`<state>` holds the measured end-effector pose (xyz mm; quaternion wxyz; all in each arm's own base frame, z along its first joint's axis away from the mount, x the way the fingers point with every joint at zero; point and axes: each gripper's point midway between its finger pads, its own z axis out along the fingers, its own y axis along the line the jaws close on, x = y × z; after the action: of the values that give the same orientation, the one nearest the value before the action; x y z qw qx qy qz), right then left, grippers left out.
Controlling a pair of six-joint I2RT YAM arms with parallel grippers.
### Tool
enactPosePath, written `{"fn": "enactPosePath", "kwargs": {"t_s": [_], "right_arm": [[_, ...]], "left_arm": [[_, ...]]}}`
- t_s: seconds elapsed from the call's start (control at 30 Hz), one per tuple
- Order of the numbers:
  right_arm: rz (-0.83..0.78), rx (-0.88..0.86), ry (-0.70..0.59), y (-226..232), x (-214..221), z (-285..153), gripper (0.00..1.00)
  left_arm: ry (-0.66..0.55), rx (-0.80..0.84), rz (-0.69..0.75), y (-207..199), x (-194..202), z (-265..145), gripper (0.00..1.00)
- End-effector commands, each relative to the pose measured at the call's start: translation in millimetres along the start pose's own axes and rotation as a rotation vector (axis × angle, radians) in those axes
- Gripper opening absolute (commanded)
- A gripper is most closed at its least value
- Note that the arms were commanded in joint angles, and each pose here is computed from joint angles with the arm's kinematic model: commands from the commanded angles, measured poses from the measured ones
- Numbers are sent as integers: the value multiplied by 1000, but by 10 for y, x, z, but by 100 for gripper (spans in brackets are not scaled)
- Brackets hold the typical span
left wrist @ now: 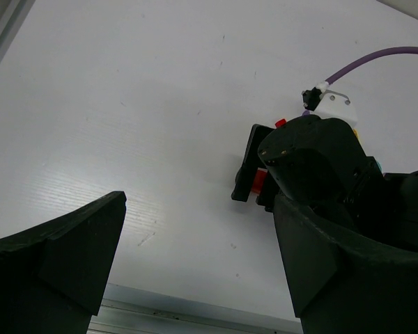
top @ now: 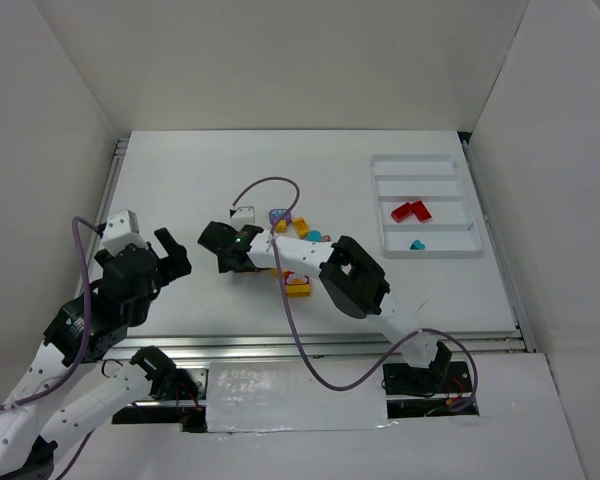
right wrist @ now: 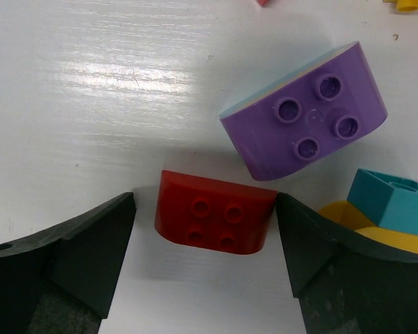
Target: Sort the legos into containers by color
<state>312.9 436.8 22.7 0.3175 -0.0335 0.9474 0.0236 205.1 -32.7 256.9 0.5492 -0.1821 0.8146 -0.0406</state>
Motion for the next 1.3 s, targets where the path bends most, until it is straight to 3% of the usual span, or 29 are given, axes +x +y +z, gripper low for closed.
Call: {"fn": "enactPosePath", "kwargs": {"t_s": [0.0,0.07,0.2,0.23,0.3,0.33,0.43,0.57,0.8,0.87,1.0,1.03,1.1,1.13,1.23,1.27], "right_arm": [[17,-17,4,21,35,26,87],[21,-30,14,15,72,28,71],[17,-50,21,36,102,-42,56],[16,-55,21,36,98,-59,42],[12,-68,17,50,92,-107,3],[6,-88,15,86,89,-148,0],[-55,-182,15,167,92,-294,0],[-39,-367,-71,345,-229,-839,0],[-18,-373,-169,-47,-665,-1322,0],[6,-295,-211,-375,-843,-1343,0],[73,-107,-190,-1484,-1073,-990,0],[148,-35,-220,-1976,-1312,-942,0],[164,69,-210,-2525,-1343,-811,0],[233,150,-212,-3009,-1452,-737,0],[314,264,-161,-3702,-1477,-552,0],[392,333,-152,-4128,-1490,-523,0]], "left_arm": [[-37,29,-12,-66,-128,-17,100],[-38,33,-13,-71,-133,-24,100],[-43,31,-16,-63,-146,-30,99],[-41,29,-15,-60,-139,-28,100],[-44,31,-16,-56,-142,-33,100],[-45,32,-18,-57,-145,-36,99],[-49,32,-23,-46,-151,-43,100],[-48,31,-22,-47,-149,-40,99],[-49,29,-22,-47,-151,-40,99],[-50,26,-23,-41,-151,-40,99],[-52,28,-24,-33,-157,-51,100],[-53,31,-25,-36,-157,-50,99],[-55,38,-28,-40,-164,-62,100],[-57,41,-28,-45,-167,-62,99],[-56,48,-25,-53,-166,-65,100],[-56,52,-28,-59,-167,-69,99]]}}
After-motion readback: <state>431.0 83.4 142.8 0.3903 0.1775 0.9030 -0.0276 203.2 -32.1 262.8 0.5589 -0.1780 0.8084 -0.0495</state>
